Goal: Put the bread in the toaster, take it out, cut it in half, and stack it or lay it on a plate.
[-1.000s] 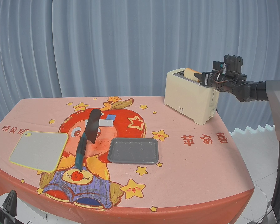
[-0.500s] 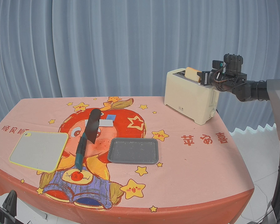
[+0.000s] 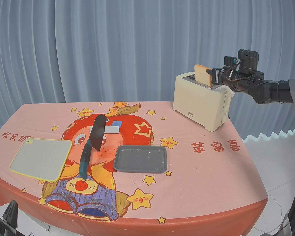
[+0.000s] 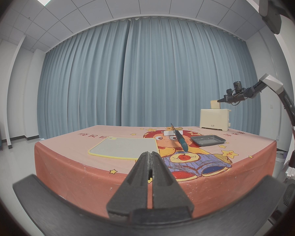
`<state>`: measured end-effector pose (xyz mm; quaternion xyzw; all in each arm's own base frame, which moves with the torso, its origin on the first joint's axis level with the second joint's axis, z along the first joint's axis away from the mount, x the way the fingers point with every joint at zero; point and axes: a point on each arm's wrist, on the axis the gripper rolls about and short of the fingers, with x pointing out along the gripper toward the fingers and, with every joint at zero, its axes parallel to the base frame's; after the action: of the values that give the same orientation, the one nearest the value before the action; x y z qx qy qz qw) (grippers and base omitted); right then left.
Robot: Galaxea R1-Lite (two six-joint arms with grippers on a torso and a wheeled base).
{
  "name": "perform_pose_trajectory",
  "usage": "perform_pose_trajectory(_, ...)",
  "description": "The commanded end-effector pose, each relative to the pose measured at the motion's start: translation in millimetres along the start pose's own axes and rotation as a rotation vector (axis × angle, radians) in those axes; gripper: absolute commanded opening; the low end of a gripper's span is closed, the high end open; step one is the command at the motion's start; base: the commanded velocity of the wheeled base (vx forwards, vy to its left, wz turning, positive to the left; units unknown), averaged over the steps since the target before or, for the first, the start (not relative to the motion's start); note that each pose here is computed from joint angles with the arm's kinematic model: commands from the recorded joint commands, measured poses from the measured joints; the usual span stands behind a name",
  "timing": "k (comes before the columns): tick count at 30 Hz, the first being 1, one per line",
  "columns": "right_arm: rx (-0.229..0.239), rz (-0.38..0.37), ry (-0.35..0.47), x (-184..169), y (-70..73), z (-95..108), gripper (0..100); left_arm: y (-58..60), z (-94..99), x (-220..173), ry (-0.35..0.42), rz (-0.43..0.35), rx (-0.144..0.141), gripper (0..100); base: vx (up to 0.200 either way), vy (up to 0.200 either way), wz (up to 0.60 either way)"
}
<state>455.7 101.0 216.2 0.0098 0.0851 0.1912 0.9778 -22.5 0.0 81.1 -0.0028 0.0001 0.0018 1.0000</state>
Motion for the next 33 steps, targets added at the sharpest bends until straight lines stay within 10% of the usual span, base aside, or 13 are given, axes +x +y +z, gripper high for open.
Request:
perform_pose_trajectory(1,-0.006,0.005,-0.038,-13.1,5.1,16.9,0,0.0,-4.9,1.3,0.018,0.001,-0.001,0,0.0,0.0,0.0)
perform_pose_trajectory(17,-0.012,0.021,-0.087,-60.9,19.4,46.9,0,0.0,-4.9,1.3,0.018,0.001,-0.001,0,0.0,0.0,0.0)
perform_pose_trajectory(33,-0.011,0.077,-0.048,-99.5,47.6,16.5,0,0.0,-4.9,1.3,0.018,0.001,-0.001,0,0.0,0.0,0.0)
